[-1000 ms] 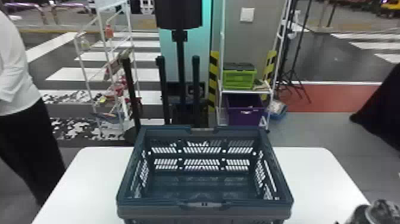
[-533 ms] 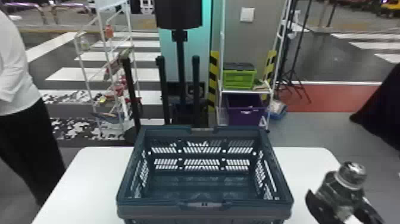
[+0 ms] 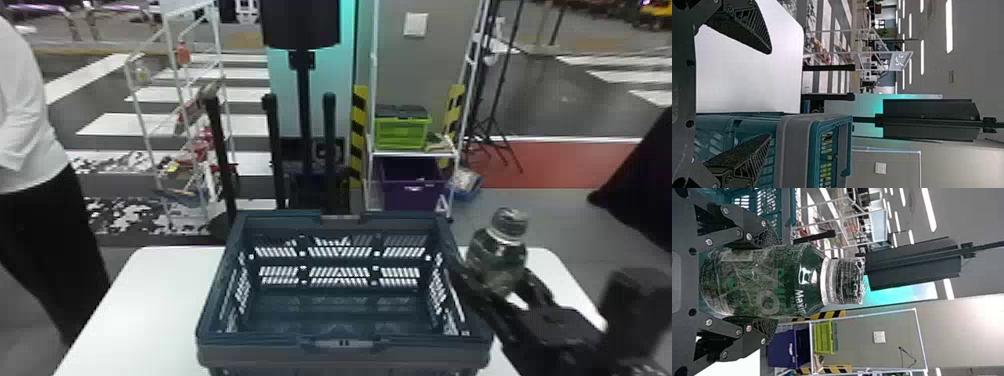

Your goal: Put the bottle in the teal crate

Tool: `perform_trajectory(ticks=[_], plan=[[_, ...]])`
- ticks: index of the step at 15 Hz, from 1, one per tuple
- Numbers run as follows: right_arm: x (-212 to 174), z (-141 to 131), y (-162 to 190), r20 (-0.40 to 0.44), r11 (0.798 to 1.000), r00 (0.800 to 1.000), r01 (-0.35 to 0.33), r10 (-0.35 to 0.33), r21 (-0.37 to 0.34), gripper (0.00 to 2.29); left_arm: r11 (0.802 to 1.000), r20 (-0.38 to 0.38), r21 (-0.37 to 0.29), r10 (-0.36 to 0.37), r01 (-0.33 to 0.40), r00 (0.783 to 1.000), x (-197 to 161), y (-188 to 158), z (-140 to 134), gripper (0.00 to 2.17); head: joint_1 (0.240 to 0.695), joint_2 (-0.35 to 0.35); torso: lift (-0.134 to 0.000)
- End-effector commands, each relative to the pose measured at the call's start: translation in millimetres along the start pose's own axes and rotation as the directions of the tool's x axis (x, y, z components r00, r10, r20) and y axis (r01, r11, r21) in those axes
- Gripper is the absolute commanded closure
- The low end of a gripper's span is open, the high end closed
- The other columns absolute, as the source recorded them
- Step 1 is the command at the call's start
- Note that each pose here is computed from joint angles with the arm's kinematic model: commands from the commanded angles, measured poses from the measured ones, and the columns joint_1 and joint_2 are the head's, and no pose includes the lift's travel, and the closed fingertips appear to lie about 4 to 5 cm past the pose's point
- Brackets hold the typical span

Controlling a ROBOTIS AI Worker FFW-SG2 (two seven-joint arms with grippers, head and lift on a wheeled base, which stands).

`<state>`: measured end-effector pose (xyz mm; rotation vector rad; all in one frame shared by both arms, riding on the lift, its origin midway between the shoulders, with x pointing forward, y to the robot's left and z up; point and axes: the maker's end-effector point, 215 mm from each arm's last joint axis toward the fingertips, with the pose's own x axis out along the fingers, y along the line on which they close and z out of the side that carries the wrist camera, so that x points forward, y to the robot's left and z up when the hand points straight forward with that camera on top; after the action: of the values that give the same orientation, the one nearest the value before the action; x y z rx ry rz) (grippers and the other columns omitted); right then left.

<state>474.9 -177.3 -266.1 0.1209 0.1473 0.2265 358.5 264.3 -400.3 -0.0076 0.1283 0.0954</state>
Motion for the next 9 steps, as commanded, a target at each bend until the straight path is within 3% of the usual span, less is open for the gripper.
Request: perform_trajectory(ticks=[1, 3, 6, 8, 9], plan=[[27, -5, 32, -0.072, 0.997, 0.995, -0.072, 0.070, -0.029, 2.22, 1.000, -0.003, -0.001, 0.000, 0.000, 1.000, 0, 1, -2, 0.13, 0.499, 0.000, 0.000], [46, -7, 47, -0.115, 0.995, 0.989, -0.094, 0.090, -0.030, 2.22, 1.000, -0.002, -0.001, 0.001, -0.001, 1.000, -1, 2, -2, 0.13, 0.499, 0.000, 0.000], [72, -31, 67, -0.231, 0.991, 0.966, -0.127, 0.115, -0.040, 2.22, 1.000, -0.004, 0.000, 0.003, -0.003, 1.000, -2, 3, -4, 0.13, 0.499, 0.000, 0.000], [78, -55, 73, -0.358, 0.989, 0.927, -0.138, 0.112, -0.049, 2.22, 1.000, 0.000, -0.002, 0.002, -0.002, 1.000, -2, 4, -2, 0.13, 0.499, 0.000, 0.000], [84, -57, 76, -0.368, 0.988, 0.923, -0.144, 0.115, -0.051, 2.22, 1.000, 0.000, -0.002, 0.002, -0.002, 1.000, -2, 4, -2, 0.13, 0.499, 0.000, 0.000]])
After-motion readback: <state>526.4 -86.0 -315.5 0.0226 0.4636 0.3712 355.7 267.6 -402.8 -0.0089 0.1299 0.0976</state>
